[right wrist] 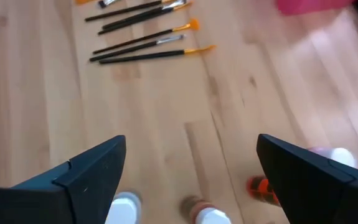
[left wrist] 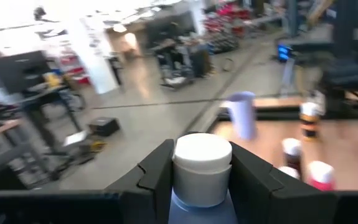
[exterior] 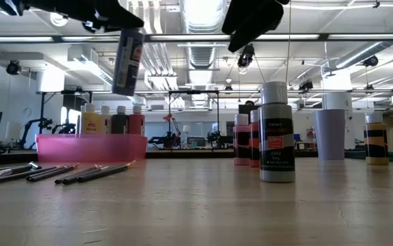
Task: Pick & Place Paint Supplies
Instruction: Put the purple paint bottle into the pink bin
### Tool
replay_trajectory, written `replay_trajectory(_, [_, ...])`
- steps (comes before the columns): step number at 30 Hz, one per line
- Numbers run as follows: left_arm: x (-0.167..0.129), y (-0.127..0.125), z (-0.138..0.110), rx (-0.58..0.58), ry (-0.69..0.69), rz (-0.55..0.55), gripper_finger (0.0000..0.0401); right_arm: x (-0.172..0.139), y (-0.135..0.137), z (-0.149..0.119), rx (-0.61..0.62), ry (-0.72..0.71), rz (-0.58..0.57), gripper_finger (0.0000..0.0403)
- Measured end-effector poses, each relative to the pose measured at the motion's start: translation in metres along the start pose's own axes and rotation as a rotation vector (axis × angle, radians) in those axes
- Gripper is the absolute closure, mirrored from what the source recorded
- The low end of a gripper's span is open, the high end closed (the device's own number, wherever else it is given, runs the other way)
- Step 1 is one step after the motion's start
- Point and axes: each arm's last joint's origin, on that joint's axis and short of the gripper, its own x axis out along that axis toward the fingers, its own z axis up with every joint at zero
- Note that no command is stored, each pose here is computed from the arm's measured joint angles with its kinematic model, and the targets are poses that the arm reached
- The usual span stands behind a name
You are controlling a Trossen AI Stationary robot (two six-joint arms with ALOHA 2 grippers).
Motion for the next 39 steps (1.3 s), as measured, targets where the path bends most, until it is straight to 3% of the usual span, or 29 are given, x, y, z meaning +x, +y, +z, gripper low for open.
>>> replay_trajectory(10, [-0.009, 0.039, -0.028, -0.098, -0.078, 0.267, 0.0274, -0.002, -0.001, 0.000, -0.014, -0.014, -0.020, 0.0063])
replay_trajectory(21, [-0.006, 0.069, -0.068, -0.196, -0.054, 0.525, 0.0274, -0.002, -0.002, 0.000, -0.018, -0.033, -0.056, 0.0098])
replay_trajectory(29, [0.003, 0.078, -0.090, -0.226, -0.056, 0.616, 0.0274, -0.002, -0.003, 0.001, -0.022, -0.038, -0.067, 0.0122])
replay_trajectory(39, [0.003, 0.073, -0.120, -0.229, -0.133, 0.646, 0.0274, -0.002, -0.003, 0.000, -0.030, -0.039, -0.075, 0.0150])
